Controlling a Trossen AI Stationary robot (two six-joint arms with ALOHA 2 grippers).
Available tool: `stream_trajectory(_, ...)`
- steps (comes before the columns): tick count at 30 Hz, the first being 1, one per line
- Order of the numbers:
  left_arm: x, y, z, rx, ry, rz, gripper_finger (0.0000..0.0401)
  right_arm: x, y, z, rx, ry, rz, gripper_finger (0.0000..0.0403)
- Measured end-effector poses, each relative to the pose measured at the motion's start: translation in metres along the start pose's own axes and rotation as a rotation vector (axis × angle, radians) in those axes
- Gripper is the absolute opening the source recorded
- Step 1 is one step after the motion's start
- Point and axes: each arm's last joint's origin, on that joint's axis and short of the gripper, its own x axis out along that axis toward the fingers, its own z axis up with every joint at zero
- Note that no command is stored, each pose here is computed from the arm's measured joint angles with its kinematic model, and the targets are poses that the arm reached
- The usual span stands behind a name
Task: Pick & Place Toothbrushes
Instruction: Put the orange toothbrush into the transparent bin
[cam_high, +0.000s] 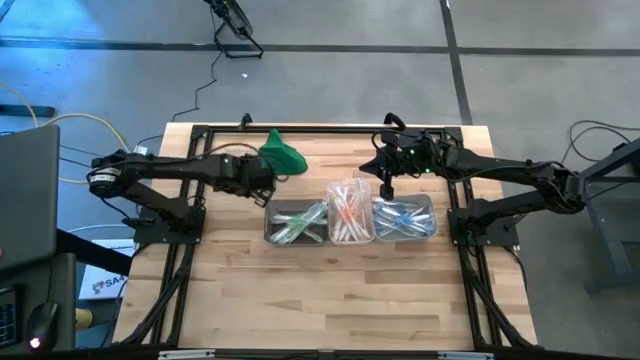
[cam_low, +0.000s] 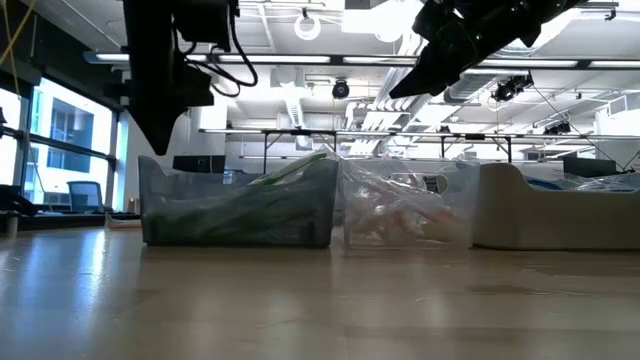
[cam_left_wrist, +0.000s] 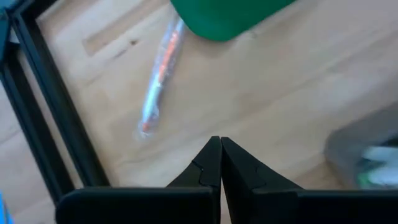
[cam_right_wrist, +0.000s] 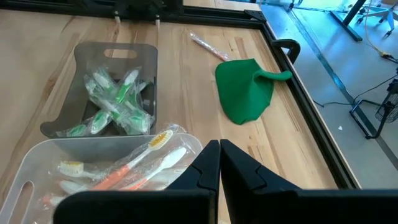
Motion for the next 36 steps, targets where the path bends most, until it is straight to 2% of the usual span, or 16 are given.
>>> stream_trajectory(4, 0.009, 0.012, 0.015, 0.041, 0.029, -0.006, 0.0, 0.0, 0.0, 0.0, 0.001, 0.001, 0.0, 0.0004)
stream_trajectory(12, 0.023, 0.034, 0.043, 0.148, 0.039, -0.101, 0.0, 0.0, 0.0, -0.001, 0.002, 0.01, 0.003, 0.0004)
stream_trajectory(17, 0.032, 0.049, 0.056, 0.147, 0.036, -0.122, 0.0, 0.0, 0.0, -0.001, 0.003, 0.015, 0.004, 0.0004)
stream_trajectory(23, 0.039, 0.067, 0.065, 0.117, 0.046, -0.104, 0.0, 0.0, 0.0, -0.001, 0.003, 0.015, 0.004, 0.0004)
stream_trajectory(28, 0.046, 0.08, 0.07, 0.132, 0.056, -0.172, 0.0, 0.0, 0.0, -0.001, 0.003, 0.015, 0.004, 0.0004)
stream_trajectory(32, 0.061, 0.089, 0.067, 0.14, 0.062, -0.193, 0.0, 0.0, 0.0, -0.001, 0.003, 0.015, 0.004, 0.0004)
stream_trajectory(36, 0.072, 0.098, 0.064, 0.12, 0.068, -0.168, 0.0, 0.0, 0.0, -0.001, 0.003, 0.015, 0.004, 0.0004)
